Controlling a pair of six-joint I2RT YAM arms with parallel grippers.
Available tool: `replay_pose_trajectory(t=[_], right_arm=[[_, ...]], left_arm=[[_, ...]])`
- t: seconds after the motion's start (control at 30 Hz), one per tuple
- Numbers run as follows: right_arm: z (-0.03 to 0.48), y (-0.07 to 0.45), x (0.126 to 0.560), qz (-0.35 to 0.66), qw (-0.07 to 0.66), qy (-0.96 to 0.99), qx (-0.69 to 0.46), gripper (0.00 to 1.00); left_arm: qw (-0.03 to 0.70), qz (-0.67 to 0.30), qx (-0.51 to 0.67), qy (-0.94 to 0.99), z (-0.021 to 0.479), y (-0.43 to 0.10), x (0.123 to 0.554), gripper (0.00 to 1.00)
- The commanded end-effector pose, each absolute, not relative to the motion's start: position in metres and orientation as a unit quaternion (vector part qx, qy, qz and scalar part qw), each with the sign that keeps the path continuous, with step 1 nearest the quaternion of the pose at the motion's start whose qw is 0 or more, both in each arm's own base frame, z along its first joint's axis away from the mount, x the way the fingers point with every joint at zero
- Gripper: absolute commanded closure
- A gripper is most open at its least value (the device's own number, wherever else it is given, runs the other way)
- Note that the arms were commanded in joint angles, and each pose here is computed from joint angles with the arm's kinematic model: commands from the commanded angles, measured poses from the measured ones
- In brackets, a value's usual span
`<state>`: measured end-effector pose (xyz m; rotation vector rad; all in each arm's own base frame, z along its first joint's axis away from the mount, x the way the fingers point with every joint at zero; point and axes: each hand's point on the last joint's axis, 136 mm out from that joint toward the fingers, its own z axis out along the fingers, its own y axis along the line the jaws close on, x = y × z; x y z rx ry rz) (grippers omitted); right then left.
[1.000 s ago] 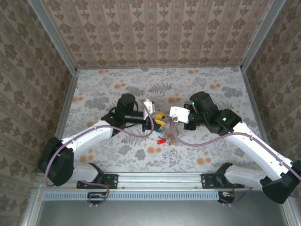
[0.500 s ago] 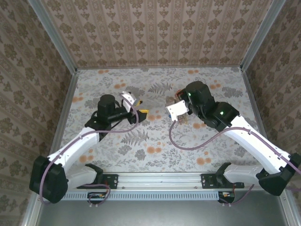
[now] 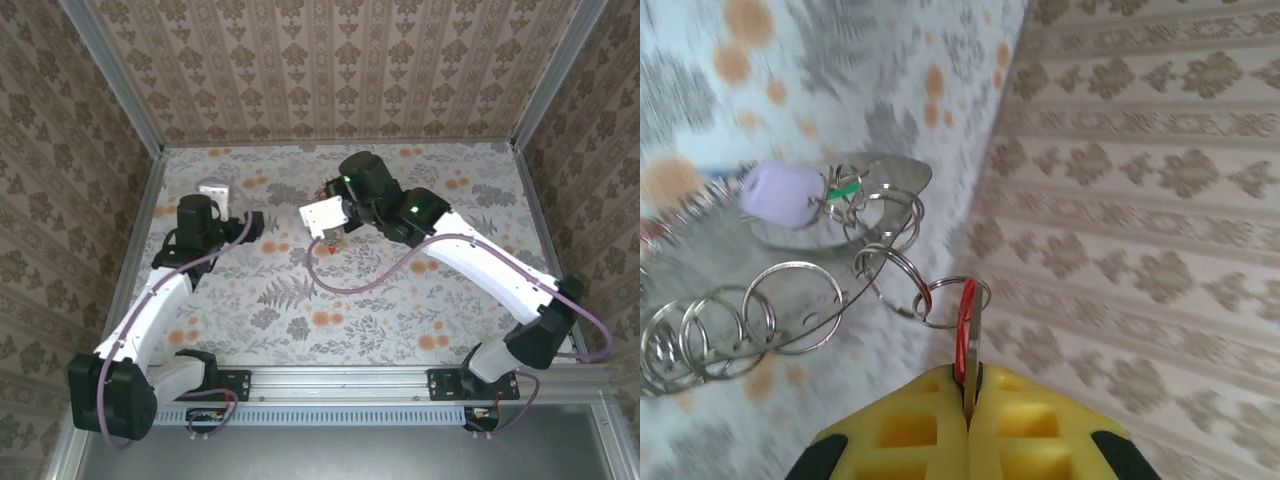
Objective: Put the keys on the keyring
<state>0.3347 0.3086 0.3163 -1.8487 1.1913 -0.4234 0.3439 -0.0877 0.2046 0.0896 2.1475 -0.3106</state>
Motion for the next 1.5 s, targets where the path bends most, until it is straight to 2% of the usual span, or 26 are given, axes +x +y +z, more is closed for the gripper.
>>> replay_pose_trajectory(t=[0.0, 0.17, 0.43, 0.7, 0.8, 1.03, 1.13, 1.23, 1.33, 1.47], right_arm=[[0.331, 0.344, 0.329, -0.024, 0.485, 0.577, -0.656, 1.0], [0.287, 0.344, 0.355, 0.034, 0.449, 0.676, -0.583, 1.0], [0.205, 0.292, 0.399, 0.086, 0.4, 0.766, -0.496, 1.0], [0.106, 0.192, 0.417, -0.019, 0.285, 0.836, -0.469, 1.0], [0.083, 0.15, 0.418, -0.079, 0.231, 0.854, -0.459, 1.0], [0.038, 0.083, 0.401, -0.139, 0.129, 0.859, -0.475, 1.0], [0.018, 0.057, 0.382, -0.18, 0.074, 0.85, -0.49, 0.85], [0.016, 0.043, 0.373, -0.196, 0.059, 0.856, -0.475, 0.7], [0.035, 0.042, 0.371, -0.195, 0.09, 0.871, -0.441, 0.59], [0.081, 0.047, 0.369, -0.186, 0.162, 0.88, -0.405, 0.56]], left_arm=[[0.44, -0.08, -0.056, 0.893, 0.202, -0.044, 0.333, 0.0], [0.444, -0.078, -0.078, 0.889, 0.197, -0.025, 0.329, 0.0], [0.419, -0.09, -0.076, 0.9, 0.179, -0.031, 0.333, 0.0], [0.406, -0.119, -0.08, 0.903, 0.161, -0.041, 0.345, 0.0], [0.404, -0.131, -0.075, 0.902, 0.157, -0.046, 0.35, 0.0], [0.381, -0.14, -0.057, 0.912, 0.141, -0.063, 0.356, 0.0], [0.376, -0.117, -0.052, 0.918, 0.134, -0.061, 0.357, 0.0], [0.373, -0.091, -0.046, 0.922, 0.134, -0.057, 0.356, 0.0], [0.369, -0.022, -0.07, 0.926, 0.14, -0.036, 0.354, 0.0], [0.403, 0.037, -0.037, 0.914, 0.159, -0.026, 0.355, 0.0]])
